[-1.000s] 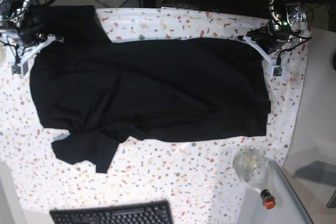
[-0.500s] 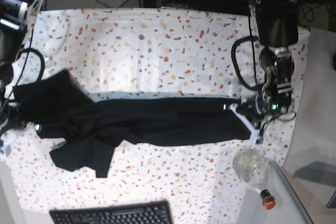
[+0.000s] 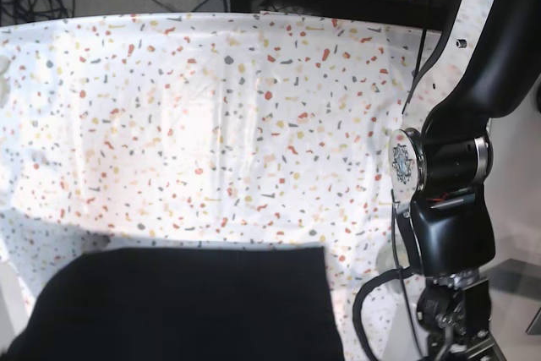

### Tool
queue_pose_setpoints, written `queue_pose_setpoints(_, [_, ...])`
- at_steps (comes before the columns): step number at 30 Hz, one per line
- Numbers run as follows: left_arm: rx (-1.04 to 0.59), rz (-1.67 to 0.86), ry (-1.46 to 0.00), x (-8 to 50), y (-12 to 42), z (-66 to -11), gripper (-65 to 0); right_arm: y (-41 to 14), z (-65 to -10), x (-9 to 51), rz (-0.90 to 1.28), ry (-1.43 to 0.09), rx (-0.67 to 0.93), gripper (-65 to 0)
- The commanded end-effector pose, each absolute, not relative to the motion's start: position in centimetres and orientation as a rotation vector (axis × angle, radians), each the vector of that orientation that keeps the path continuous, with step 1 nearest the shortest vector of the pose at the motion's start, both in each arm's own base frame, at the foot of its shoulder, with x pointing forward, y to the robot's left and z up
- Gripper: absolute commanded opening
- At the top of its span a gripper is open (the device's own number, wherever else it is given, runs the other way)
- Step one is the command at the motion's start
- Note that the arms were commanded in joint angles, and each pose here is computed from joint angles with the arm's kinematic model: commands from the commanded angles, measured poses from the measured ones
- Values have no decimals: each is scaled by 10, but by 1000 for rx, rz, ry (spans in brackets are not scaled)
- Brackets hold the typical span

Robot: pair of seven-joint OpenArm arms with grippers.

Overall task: Layout the t-shirt on the table in an organized manner, then fold the t-shirt properly
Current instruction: 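Lift the shirt with both grippers and lay it flat across the cloth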

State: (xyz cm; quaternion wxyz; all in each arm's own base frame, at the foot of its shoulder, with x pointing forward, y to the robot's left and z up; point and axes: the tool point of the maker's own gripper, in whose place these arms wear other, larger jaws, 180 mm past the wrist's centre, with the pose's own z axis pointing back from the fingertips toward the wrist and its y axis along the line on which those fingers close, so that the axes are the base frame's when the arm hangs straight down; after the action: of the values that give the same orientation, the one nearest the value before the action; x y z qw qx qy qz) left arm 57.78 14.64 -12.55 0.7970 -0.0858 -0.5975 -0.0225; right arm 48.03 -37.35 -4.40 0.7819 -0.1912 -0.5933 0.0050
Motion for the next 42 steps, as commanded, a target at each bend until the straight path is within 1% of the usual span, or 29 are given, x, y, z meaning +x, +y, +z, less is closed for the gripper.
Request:
queue_pose_setpoints(1, [-158,-23,-1339,573,162,-109,-650,-370,-26,467,23,-1326,-447,-650])
queue_pose_setpoints(3, [-121,-24,-1355,549,169,-110,-650,-366,-26,434,20,-1349,-494,-650])
queue_pose_setpoints(4, [-106,-33,-1343,538,169,-119,-650,-366,-32,421,19,-1342,-510,-650])
queue_pose_setpoints(7, [-59,-77,-1289,495,164,-161,-650,-352,-78,396,31,-1273,-495,-650])
queue_pose_setpoints(11, [-29,-138,-1127,437,156,-244,-650,-351,-176,364,-33,-1084,-401,-650])
queue_pose_setpoints(14, [-36,-133,-982,397,159,-308,-650,-348,-257,334,-104,-925,-309,-650])
queue_pose_setpoints(16, [-46,-122,-910,370,160,-348,-650,-348,-311,316,-144,-838,-256,-650])
queue_pose_setpoints(19, [-51,-107,-836,333,166,-395,-650,-349,-379,284,-196,-720,-200,-650])
queue_pose_setpoints(22, [-54,-95,-768,301,171,-430,-650,-351,-421,255,-227,-638,-177,-650])
queue_pose_setpoints(27, [-38,-90,-713,264,184,-459,-650,-352,-448,216,-229,-552,-181,-650])
queue_pose_setpoints(29, [-14,-53,-706,253,200,-462,-650,-351,-454,205,-227,-528,-181,-650])
queue_pose_setpoints(35, [33,8,-703,246,228,-461,-650,-350,-455,197,-222,-514,-184,-650])
queue_pose_setpoints(39, [33,6,-701,246,228,-462,-650,-329,-451,189,-219,-500,-161,-650])
queue_pose_setpoints(42, [24,1,-698,245,223,-463,-650,-322,-457,174,-290,-437,-143,-650])
